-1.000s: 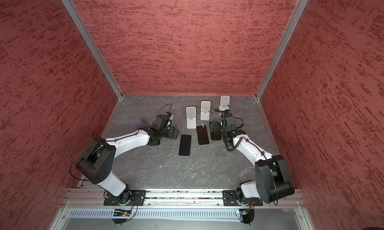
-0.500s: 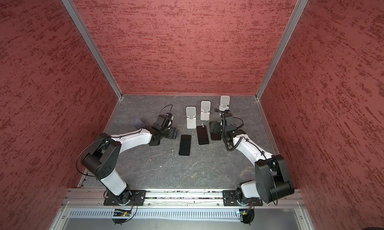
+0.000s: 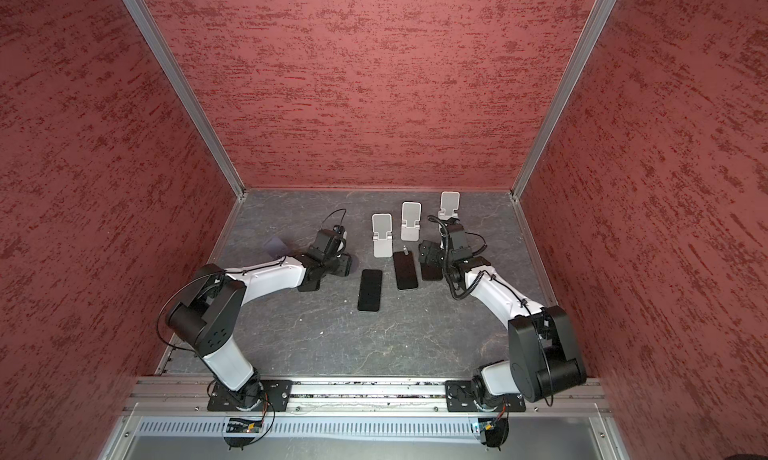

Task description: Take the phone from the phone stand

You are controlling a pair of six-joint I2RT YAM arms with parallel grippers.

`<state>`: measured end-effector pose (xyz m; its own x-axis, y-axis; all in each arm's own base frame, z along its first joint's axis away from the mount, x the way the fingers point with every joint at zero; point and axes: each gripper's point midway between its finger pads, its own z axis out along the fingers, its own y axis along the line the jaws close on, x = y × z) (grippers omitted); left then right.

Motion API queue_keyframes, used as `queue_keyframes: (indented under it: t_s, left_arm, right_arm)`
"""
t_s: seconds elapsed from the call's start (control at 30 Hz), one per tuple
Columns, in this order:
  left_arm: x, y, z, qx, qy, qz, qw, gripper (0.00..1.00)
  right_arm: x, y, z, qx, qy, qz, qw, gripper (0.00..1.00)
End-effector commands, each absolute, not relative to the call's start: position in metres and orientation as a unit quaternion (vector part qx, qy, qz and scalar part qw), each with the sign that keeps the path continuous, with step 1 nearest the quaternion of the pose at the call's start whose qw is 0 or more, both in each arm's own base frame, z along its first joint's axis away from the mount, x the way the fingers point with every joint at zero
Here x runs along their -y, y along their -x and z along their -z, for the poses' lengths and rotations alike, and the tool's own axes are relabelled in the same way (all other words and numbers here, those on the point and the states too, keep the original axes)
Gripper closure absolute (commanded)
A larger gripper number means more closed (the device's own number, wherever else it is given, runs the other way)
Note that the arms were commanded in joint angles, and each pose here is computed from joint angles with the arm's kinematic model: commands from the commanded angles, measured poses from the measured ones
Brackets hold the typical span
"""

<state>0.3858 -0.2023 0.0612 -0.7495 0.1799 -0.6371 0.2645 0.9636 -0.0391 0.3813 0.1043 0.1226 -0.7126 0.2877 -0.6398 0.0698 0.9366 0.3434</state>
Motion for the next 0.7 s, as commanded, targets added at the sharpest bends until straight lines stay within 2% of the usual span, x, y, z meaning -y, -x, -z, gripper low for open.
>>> queue_keyframes:
  t_s: [0.0,0.4,0.67]
  left_arm:
    - [0.208,-0.396,-0.068,-0.929,-0.109,0.062,0.348,0.37]
    - [0.205,-0.433,-0.089,-0.927,-0.063,0.014,0.368,0.38]
    - [0.213,-0.454,-0.086,-0.933,-0.05,0.001,0.356,0.38]
  right_arm:
    - [-0.102,-0.39,-0.131,-0.909,-0.105,-0.147,0.376,0.01]
    - [-0.102,-0.391,-0.131,-0.909,-0.101,-0.142,0.379,0.01]
    - [-0.1,-0.39,-0.13,-0.911,-0.096,-0.136,0.378,0.01]
